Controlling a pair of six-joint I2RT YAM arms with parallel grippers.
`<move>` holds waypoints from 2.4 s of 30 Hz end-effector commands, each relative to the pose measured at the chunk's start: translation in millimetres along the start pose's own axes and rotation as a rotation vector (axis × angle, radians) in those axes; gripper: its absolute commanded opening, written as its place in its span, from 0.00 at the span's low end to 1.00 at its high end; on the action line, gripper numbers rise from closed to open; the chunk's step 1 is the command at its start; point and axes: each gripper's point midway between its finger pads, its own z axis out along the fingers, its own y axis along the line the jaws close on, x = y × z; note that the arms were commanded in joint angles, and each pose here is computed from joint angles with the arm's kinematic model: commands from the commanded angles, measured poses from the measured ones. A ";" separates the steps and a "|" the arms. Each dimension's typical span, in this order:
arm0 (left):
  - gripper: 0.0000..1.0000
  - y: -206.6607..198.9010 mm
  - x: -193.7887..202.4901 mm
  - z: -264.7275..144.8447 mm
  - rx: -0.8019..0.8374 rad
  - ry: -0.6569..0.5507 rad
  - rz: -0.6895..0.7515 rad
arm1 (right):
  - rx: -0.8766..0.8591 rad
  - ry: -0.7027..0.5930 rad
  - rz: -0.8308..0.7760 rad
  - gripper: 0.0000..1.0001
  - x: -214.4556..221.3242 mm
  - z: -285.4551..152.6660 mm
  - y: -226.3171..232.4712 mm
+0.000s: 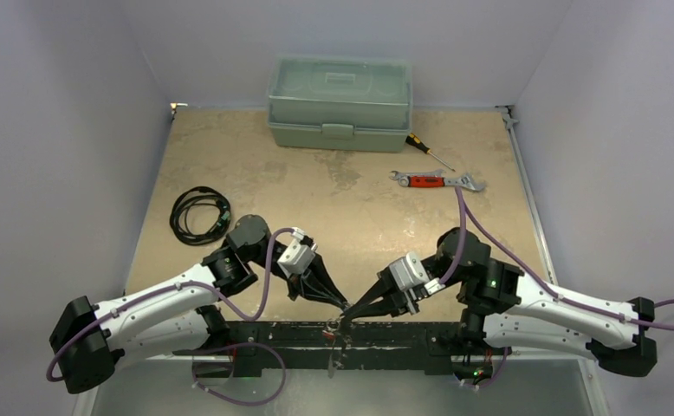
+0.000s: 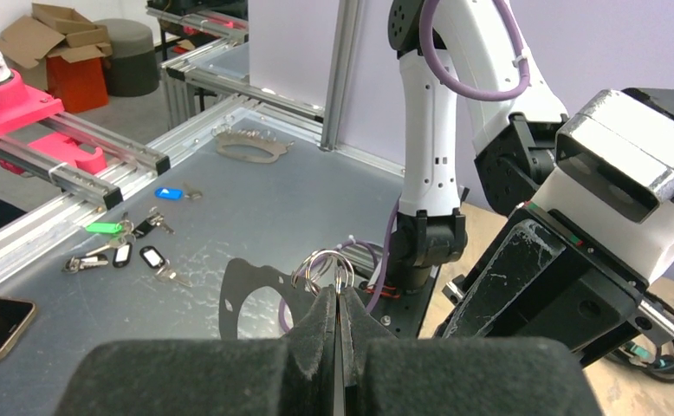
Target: Put the keys on the keyring
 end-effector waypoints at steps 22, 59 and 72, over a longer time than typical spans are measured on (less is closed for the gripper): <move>0.00 72.6 -43.8 -46.6 -0.509 0.026 0.299 | 0.245 -0.049 0.039 0.34 1.6 -16.8 -27.2; 0.00 74.6 -43.2 -70.1 -0.618 0.121 0.413 | 0.686 -0.016 0.077 0.57 47.9 -49.9 -92.7; 0.00 43.3 -49.0 -65.3 -0.499 0.158 0.429 | 0.560 -0.031 -0.005 0.51 33.7 -62.8 -115.9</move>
